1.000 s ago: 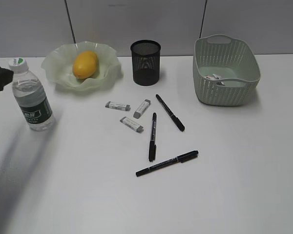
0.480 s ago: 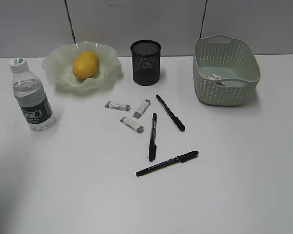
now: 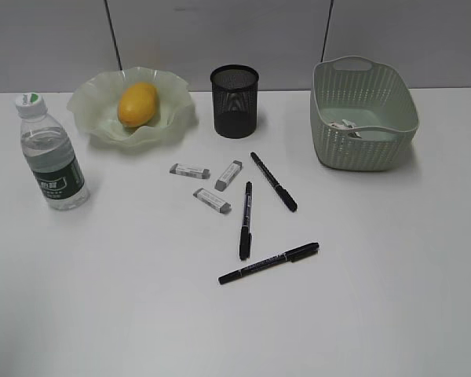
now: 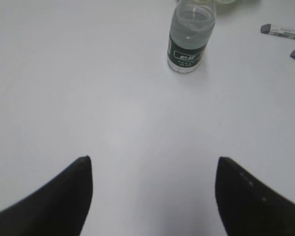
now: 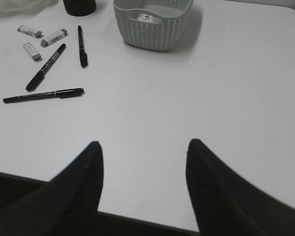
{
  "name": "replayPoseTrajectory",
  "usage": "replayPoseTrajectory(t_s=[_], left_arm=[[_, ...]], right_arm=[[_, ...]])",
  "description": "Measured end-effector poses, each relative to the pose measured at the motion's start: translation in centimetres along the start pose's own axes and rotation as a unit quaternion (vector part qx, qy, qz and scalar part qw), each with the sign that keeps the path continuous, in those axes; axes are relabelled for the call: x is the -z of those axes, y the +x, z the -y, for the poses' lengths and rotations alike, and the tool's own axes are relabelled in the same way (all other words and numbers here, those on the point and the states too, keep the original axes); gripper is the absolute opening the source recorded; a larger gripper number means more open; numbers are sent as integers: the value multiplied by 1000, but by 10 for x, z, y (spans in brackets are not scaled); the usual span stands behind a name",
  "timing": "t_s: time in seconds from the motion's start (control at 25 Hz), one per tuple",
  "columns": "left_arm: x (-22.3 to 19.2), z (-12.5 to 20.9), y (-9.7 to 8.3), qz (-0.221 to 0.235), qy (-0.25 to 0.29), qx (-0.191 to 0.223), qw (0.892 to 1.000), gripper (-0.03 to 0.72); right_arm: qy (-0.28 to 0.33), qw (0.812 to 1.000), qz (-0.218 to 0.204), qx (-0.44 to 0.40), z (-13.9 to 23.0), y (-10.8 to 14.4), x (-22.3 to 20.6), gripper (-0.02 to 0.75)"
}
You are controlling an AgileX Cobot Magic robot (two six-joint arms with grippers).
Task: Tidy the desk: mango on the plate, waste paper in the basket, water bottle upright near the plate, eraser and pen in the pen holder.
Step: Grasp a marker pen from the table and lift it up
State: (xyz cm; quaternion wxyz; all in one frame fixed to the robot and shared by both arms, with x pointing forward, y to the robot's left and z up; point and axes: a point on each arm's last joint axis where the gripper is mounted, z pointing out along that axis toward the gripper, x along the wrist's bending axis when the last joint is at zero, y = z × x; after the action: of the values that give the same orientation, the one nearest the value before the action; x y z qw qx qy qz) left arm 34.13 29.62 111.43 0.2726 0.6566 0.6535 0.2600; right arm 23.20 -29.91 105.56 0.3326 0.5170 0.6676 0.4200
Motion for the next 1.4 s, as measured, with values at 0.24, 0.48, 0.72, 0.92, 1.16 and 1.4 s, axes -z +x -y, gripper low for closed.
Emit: replayPoseTrajectory(t_s=[0.24,0.48,0.72,0.92,1.16,1.4], left_arm=[[22,46,0,25,-63,14,998,589],[26,79,2,32,-119,-12,992,589],[38,94,3,37,-180,-16,983,589],[50,106,4,40,-233,-15,972,585],[46,103,4,40,-266,-17,963,583],[36,99,3,42,-301,-14,952,557]], right_arm=[[0,1000,0,0,0,0,0,435],[0,1000,0,0,0,0,0,435],[0,1000,0,0,0,0,0,435],[0,1000,0,0,0,0,0,435],[0,1000,0,0,0,0,0,435],[0,1000,0,0,0,0,0,435]])
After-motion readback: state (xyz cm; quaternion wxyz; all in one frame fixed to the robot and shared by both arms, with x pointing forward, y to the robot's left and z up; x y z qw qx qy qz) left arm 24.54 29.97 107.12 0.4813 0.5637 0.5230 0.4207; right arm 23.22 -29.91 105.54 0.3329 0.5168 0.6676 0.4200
